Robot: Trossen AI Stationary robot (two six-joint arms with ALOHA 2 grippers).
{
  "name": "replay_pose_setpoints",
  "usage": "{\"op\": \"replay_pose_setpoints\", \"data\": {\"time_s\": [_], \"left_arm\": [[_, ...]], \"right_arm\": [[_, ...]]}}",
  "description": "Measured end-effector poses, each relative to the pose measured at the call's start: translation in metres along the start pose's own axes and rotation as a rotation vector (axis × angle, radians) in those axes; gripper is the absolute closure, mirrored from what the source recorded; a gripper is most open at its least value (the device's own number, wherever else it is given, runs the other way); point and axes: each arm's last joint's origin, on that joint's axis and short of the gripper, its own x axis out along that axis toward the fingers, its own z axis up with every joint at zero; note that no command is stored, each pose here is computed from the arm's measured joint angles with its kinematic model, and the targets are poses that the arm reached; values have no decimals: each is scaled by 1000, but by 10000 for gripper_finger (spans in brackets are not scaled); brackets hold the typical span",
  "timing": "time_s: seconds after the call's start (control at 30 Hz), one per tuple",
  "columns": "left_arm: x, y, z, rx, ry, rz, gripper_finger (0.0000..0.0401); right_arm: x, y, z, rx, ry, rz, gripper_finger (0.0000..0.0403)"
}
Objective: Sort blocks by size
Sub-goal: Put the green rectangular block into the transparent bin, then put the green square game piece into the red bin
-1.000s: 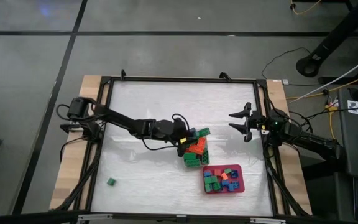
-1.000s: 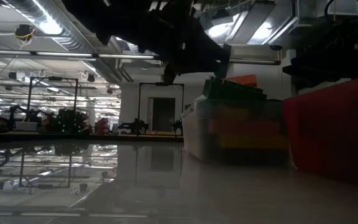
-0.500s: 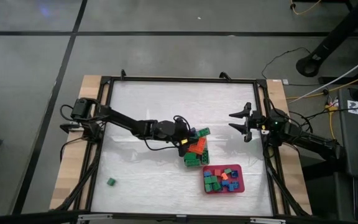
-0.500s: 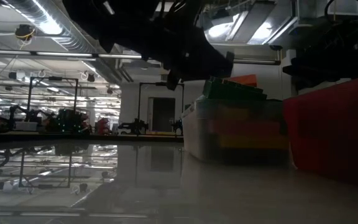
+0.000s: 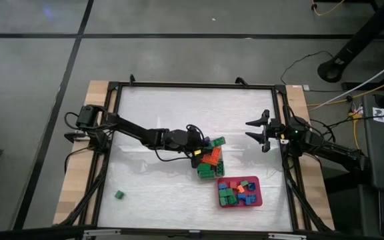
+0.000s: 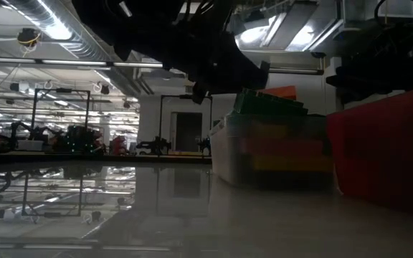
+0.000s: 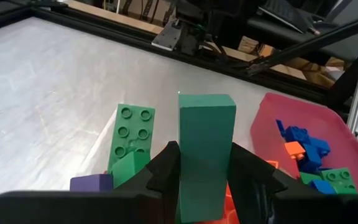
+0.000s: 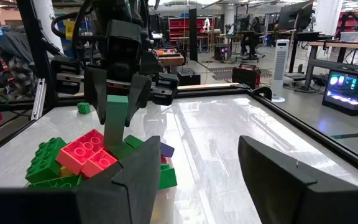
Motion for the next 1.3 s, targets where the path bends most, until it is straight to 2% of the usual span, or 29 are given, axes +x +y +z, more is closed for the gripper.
{"op": "replay_pose_setpoints", "data": {"time_s": [0.2,0.53,1.1,1.2,1.3], "left_arm": [[0,1,-2,4,25,8,295],[-4,0,3,1,9,3,261],[-10,-3,9,-28,5,-4,258],[-25,-8,17,-67,95,-20,258],[-48,-15,18,-189,292,-36,258]], "right_arm": [[0,0,0,0,0,0,189],[0,0,0,0,0,0,189],[0,0,0,0,0,0,189],[0,0,0,1,1,0,189],[0,0,0,0,0,0,189]]}}
